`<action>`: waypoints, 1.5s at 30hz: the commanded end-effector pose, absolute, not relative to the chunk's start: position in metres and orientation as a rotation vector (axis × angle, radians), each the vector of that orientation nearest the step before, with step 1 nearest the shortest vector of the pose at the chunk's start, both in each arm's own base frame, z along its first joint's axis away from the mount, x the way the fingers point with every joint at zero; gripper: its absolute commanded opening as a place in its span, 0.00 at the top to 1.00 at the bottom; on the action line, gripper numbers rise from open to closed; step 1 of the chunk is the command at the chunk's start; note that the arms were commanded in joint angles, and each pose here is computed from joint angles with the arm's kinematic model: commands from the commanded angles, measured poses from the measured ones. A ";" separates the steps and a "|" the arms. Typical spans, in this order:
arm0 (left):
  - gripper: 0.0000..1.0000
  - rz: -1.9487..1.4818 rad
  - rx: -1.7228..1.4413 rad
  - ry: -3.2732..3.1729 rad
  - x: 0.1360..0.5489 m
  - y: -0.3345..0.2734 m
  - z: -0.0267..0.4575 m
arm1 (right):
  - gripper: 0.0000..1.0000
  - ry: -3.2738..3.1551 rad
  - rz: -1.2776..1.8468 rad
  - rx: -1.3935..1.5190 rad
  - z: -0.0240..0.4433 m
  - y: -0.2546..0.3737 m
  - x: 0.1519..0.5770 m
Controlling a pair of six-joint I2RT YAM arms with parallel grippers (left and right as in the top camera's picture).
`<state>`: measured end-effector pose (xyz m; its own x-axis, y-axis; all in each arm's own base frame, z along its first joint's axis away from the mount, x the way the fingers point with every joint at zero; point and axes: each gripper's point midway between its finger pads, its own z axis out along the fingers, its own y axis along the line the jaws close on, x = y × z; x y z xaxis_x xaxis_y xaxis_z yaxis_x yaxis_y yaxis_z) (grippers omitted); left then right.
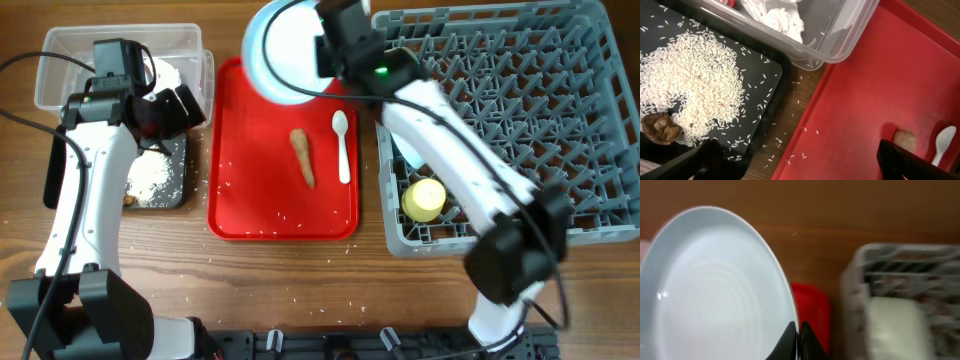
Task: Sort waste into correct bins and load items into the dishwasher rack
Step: 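Lift the light-blue plate with the right gripper and stand it in the rack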
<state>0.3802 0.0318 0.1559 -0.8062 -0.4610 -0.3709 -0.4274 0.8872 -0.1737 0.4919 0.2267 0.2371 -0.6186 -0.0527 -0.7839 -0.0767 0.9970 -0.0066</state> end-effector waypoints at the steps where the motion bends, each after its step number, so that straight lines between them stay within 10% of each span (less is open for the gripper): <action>1: 0.00 -0.099 -0.647 2.612 0.382 0.036 0.167 | 0.96 2.097 -0.385 0.095 0.310 0.133 0.467; 11: 0.00 -0.099 -0.647 2.612 0.382 0.036 0.167 | 0.96 2.018 -1.182 0.107 0.331 0.013 0.412; 24: 0.00 -0.099 -0.647 2.612 0.382 0.036 0.167 | 0.96 2.132 -1.062 -0.528 0.267 -0.011 0.486; 37: 0.00 -0.099 -0.647 2.612 0.382 0.036 0.167 | 0.96 2.282 -0.964 -0.525 0.189 -0.012 0.499; 40: 0.00 -0.099 -0.647 2.612 0.382 0.036 0.167 | 0.25 2.297 -0.848 -0.446 0.183 -0.004 0.501; 45: 0.00 -0.099 -0.647 2.612 0.382 0.036 0.167 | 0.00 2.242 -0.711 -0.137 0.223 -0.006 0.490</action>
<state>0.3801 0.0318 0.1560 -0.8059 -0.4613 -0.3712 -0.4276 0.8871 -0.1740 0.4955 -0.0077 0.1880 -0.7507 -0.4479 -0.4856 -0.0330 0.7596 -0.6496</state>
